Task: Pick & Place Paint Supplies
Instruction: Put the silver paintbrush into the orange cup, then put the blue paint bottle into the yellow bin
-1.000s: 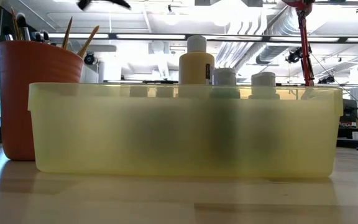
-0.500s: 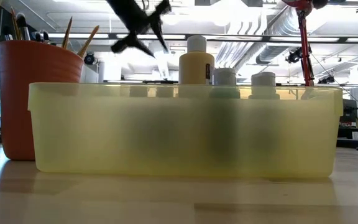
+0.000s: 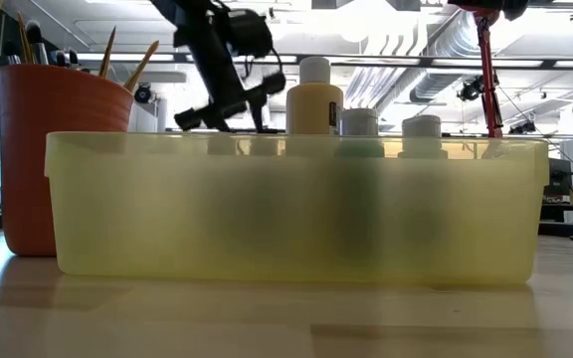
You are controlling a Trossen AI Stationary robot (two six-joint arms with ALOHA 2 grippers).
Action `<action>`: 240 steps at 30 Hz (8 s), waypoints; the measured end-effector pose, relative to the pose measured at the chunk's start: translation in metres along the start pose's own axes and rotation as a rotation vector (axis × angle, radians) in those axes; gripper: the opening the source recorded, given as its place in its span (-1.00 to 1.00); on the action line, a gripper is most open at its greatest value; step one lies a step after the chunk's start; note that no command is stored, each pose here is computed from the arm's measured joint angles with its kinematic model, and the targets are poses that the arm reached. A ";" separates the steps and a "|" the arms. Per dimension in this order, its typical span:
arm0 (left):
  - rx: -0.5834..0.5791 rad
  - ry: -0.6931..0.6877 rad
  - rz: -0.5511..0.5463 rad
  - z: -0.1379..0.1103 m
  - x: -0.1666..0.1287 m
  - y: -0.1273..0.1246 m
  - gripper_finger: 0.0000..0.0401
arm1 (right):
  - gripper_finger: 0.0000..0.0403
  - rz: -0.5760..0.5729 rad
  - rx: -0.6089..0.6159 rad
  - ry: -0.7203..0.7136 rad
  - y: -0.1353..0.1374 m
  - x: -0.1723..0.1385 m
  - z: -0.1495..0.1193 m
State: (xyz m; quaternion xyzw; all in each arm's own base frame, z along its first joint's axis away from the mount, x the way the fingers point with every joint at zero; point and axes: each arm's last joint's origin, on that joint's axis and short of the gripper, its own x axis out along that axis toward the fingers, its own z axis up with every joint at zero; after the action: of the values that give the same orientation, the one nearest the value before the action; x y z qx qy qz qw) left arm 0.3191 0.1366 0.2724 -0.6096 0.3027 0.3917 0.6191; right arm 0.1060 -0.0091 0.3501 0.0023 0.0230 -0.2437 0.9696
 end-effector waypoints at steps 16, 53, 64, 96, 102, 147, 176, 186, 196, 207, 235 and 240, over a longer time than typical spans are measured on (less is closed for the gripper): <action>-0.141 0.041 0.254 0.001 0.071 0.019 -0.17 | -0.14 0.000 -0.022 0.049 0.000 0.000 -0.005; -0.291 -0.143 0.310 -0.008 0.113 0.022 -0.17 | -0.14 -0.001 -0.046 0.076 0.000 0.000 -0.008; -0.327 -0.126 0.336 -0.017 0.122 0.024 -0.17 | -0.14 -0.001 -0.048 0.080 0.000 0.000 -0.009; -0.181 -0.094 0.348 -0.017 0.117 0.024 -0.75 | -0.14 -0.001 -0.054 0.087 0.000 0.000 -0.009; -0.181 -0.125 0.354 -0.018 0.117 0.024 -0.75 | -0.14 -0.001 -0.054 0.087 0.000 0.000 -0.009; 0.399 -0.295 0.001 0.009 0.022 -0.015 -1.00 | -0.14 -0.002 -0.047 0.090 0.000 0.000 -0.010; 1.274 -0.434 -0.506 -0.102 -0.204 0.024 -1.00 | -0.14 -0.282 0.176 0.019 -0.007 0.001 -0.006; 1.323 -0.347 -0.635 -0.158 -0.173 0.061 -1.00 | -0.14 -0.293 0.220 0.018 -0.002 0.010 -0.006; 1.416 -0.359 -0.696 -0.209 -0.131 0.091 -1.00 | -0.14 -0.215 0.237 0.041 0.004 0.017 -0.008; 1.473 -0.439 -0.583 -0.222 -0.100 0.115 -1.00 | -0.14 -0.177 0.259 0.048 0.006 0.017 -0.008; 1.441 -0.438 -0.564 -0.221 -0.085 0.125 -0.60 | -0.14 -0.115 0.240 0.091 0.007 0.017 -0.011; 1.435 -0.450 -0.578 -0.220 -0.089 0.125 -0.35 | -0.14 -0.115 0.241 0.089 0.007 0.017 -0.011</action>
State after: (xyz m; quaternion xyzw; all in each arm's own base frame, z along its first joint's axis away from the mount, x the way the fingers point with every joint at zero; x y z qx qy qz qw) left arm 0.1900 -0.0980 0.2671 -0.0241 0.1787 0.0394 0.9828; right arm 0.1238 -0.0104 0.3382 0.1280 0.0367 -0.2996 0.9447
